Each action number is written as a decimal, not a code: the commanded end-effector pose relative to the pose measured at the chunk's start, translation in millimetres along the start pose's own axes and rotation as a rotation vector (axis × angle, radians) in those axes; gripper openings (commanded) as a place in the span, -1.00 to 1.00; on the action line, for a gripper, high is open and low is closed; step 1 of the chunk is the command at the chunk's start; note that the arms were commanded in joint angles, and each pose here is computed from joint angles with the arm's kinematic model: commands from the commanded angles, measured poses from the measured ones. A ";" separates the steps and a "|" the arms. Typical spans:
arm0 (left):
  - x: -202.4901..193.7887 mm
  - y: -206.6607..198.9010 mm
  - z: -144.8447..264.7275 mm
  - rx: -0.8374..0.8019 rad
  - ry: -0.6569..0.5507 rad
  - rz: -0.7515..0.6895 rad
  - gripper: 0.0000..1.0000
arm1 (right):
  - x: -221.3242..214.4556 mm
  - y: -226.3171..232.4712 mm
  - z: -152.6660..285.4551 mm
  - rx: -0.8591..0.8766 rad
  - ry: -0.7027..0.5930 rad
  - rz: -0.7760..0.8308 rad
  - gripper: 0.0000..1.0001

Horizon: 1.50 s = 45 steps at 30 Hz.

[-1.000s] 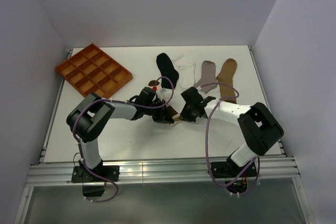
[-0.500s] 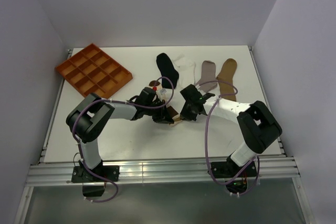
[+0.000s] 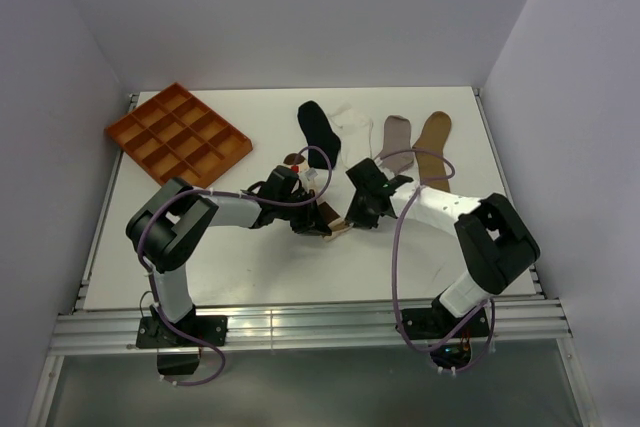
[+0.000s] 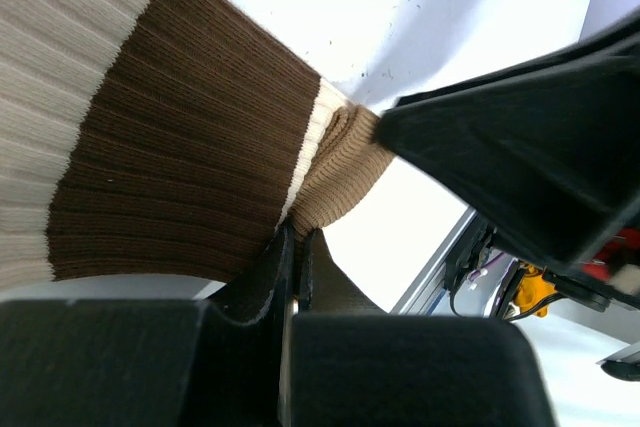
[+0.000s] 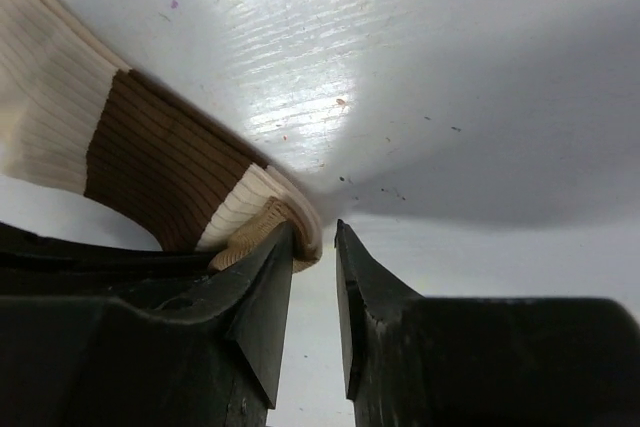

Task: Roll the socks
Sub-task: Roll the sock at the center of the board.

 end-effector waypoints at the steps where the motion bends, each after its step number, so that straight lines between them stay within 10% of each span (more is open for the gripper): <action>1: -14.3 35.7 -2.9 0.193 0.034 0.069 -0.99 | 16.1 -1.6 20.7 -0.022 -0.104 0.036 -0.38; 21: -14.8 35.8 -3.0 0.197 0.034 0.072 -0.99 | 8.0 35.4 37.1 0.257 -0.160 -0.006 -0.34; 45: -14.1 33.5 0.0 0.202 0.025 0.064 -0.99 | 7.5 8.8 25.8 0.023 -0.124 0.065 -0.28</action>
Point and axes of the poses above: each gripper's point midway between its finger pads, its own z axis back along the fingers, its own y axis along the line the jaws close on, x = y × z, the point moved 9 cm from there along z, back along the fingers, and after that the axes turned 7 degrees about z, right-handed, at the moved point
